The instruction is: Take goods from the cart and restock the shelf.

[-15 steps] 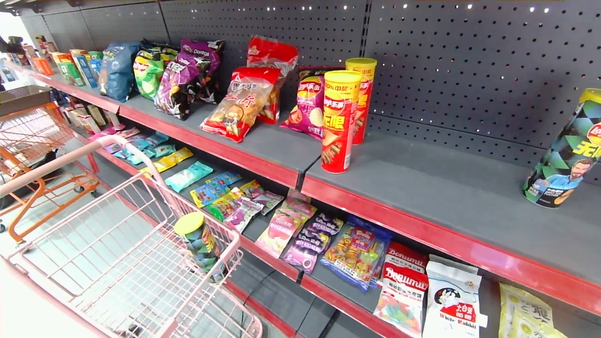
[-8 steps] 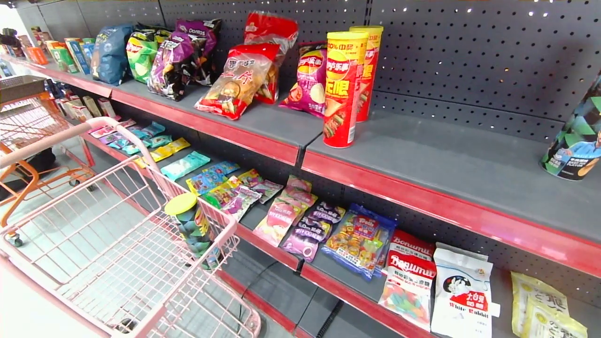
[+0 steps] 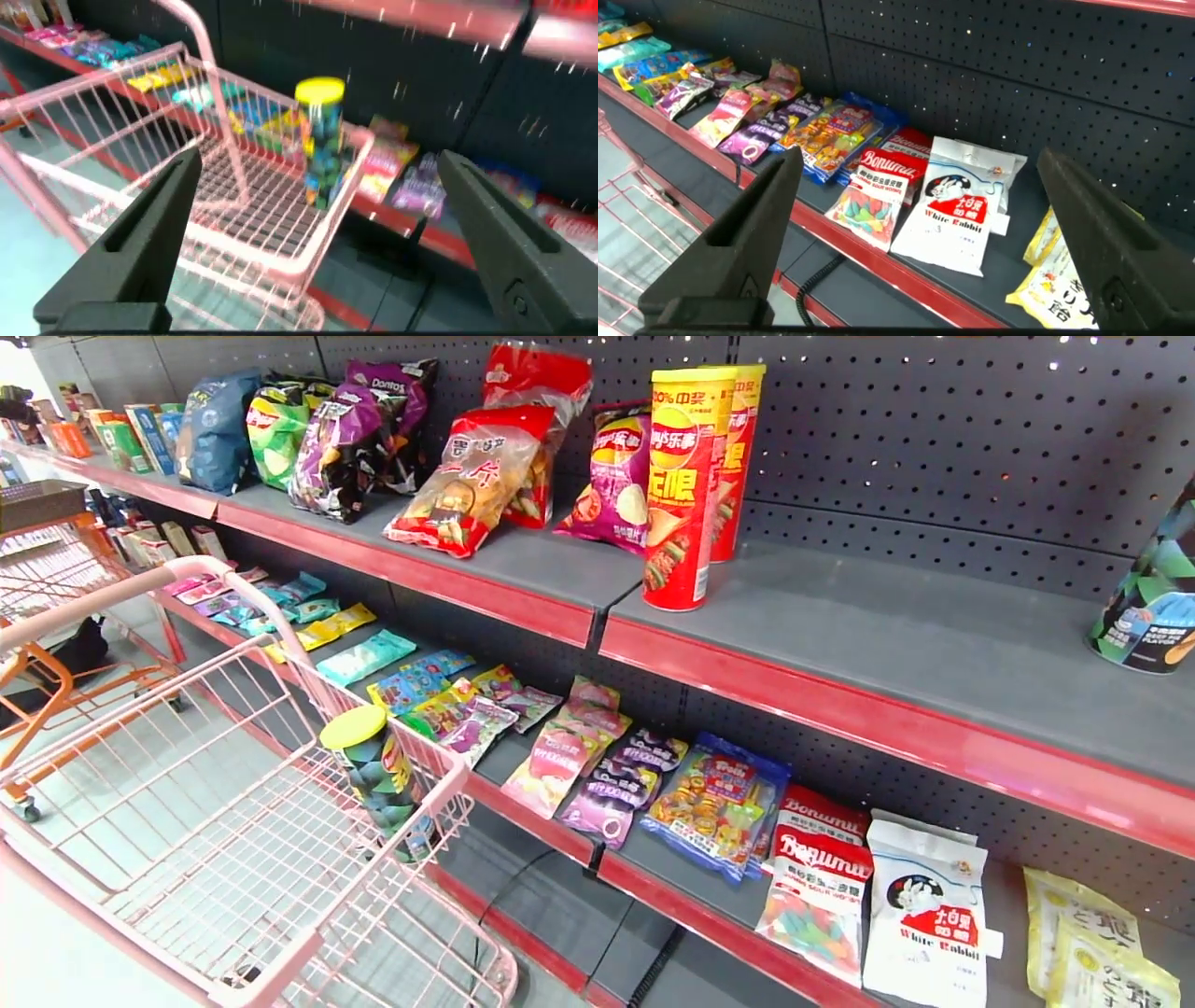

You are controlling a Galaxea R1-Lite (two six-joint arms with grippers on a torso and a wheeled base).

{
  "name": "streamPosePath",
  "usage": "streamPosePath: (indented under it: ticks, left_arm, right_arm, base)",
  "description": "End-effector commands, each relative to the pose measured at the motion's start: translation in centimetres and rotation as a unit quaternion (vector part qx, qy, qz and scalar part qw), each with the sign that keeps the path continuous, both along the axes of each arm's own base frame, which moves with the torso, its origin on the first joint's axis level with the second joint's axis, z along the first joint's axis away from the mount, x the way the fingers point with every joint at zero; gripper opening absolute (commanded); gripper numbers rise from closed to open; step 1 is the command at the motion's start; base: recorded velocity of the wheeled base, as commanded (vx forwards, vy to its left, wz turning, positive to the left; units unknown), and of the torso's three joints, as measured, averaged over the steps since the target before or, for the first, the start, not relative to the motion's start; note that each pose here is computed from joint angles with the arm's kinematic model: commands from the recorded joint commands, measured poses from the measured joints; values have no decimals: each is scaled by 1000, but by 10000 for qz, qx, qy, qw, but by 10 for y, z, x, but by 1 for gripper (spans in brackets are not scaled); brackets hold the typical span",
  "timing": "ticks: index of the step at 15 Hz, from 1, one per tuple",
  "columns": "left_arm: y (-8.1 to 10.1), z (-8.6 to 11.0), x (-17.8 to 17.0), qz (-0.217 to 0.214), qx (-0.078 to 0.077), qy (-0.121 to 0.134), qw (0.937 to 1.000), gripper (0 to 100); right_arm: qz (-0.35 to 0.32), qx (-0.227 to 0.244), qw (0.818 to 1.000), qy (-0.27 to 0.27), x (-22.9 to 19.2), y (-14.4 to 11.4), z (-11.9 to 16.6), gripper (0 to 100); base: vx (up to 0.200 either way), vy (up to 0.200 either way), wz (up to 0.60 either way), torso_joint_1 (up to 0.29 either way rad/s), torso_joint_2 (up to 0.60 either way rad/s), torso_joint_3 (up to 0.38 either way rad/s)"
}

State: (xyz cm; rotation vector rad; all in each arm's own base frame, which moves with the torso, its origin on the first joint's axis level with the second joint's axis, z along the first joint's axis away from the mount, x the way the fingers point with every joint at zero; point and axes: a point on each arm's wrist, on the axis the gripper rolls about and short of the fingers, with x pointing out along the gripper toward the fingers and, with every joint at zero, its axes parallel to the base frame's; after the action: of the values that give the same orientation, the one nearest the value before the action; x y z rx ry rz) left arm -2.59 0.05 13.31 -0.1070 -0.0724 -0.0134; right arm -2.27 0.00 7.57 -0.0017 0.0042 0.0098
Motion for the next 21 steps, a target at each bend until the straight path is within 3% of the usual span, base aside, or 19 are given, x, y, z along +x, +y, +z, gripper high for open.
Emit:
streamPosePath:
  ticks: [1,3,5,7,9,12,14,16,18,21]
  left_arm:
    - [0,117,67,190,-380,445,9981,100]
    - [1,96,104,369,-162,1132,9928,100]
    - [1,74,142,197,56,1502,9884,100]
    - [1,61,179,-129,29,1878,9821,100]
    - [4,46,212,-114,95,2131,9769,100]
    - [17,14,251,-145,-25,2331,9723,100]
    - [14,3,259,-372,47,2358,9711,100]
    - [12,-18,264,-936,302,2701,9578,100]
    - [12,-27,273,-1015,324,2850,9526,100]
    - [12,-41,292,-1047,368,2700,9564,100]
  right_arm:
    - [5,1,10000,2,0,0,0,100]
    - [5,1,10000,9,0,0,0,100]
    - [5,1,10000,9,0,0,0,100]
    - [5,1,10000,9,0,0,0,100]
    - [5,1,10000,9,0,0,0,100]
    - [-3,16,10000,2,0,0,0,100]
    - [-3,16,10000,10,0,0,0,100]
    - [-3,8,10000,9,0,0,0,100]
    - [-3,8,10000,9,0,0,0,100]
    - [5,1,10000,9,0,0,0,100]
  base:
    - [0,0,0,0,0,0]
    - [0,0,0,0,0,0]
    - [0,0,0,0,0,0]
    - [0,0,0,0,0,0]
    - [0,0,0,0,0,0]
    - [0,0,0,0,0,0]
    - [0,0,0,0,0,0]
    - [0,0,0,0,0,0]
    - [0,0,0,0,0,0]
    - [0,0,0,0,0,0]
